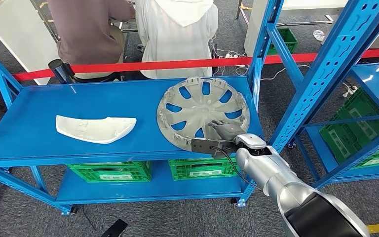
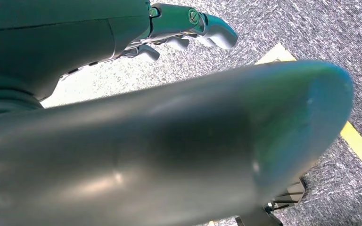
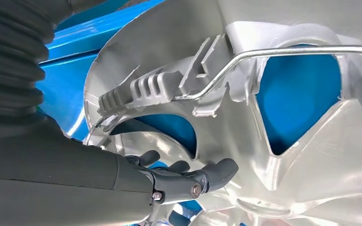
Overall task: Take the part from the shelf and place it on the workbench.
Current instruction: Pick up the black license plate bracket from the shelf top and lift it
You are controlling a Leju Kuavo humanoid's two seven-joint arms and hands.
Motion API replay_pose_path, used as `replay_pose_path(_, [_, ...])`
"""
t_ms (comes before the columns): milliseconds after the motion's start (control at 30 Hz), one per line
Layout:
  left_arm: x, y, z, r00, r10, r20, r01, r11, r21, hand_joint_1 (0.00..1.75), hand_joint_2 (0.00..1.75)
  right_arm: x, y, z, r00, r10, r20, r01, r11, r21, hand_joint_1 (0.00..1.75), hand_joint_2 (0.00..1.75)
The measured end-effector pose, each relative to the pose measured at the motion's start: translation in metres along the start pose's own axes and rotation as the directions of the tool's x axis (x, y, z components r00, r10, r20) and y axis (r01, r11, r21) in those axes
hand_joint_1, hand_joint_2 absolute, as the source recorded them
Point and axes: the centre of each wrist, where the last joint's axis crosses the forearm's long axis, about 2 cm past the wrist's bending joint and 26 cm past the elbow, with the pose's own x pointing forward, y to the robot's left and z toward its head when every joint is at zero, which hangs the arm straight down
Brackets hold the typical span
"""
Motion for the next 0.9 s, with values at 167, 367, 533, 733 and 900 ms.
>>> replay_pose_path(167, [-0.0001,0.0001,0.0000,1.000,0.008,0.000,-0.008,1.000,0.000,0.00,0.00,-0.0010,0.0002,0.0002,1.000,0.000,0.007,0.000,1.000,-0.001,0.00,1.75])
replay_pose_path(367, [-0.0002,0.0002,0.0000,1.000,0.016,0.001,-0.016,1.000,0.000,0.00,0.00,-0.0011,0.0001,0.0002,1.000,-0.003,0.017,0.003,1.000,-0.001,0.00,1.75])
replay_pose_path(533, [-0.0002,-0.0001,0.0000,1.000,0.022,-0.002,-0.022,1.000,-0.001,0.00,0.00,-0.0011,0.0001,0.0002,1.000,-0.006,0.019,0.006,1.000,0.005,0.00,1.75])
replay_pose_path(733, [-0.0003,-0.0001,0.0000,1.000,0.023,-0.001,-0.023,1.000,0.000,0.00,0.00,-0.0012,0.0001,0.0002,1.000,-0.008,0.018,0.008,1.000,0.005,0.00,1.75])
replay_pose_path(900, [-0.0002,-0.0001,0.0000,1.000,0.012,0.001,-0.012,1.000,0.002,0.00,0.00,-0.0017,-0.0002,0.0003,1.000,-0.013,0.012,0.013,1.000,0.002,0.00,1.75])
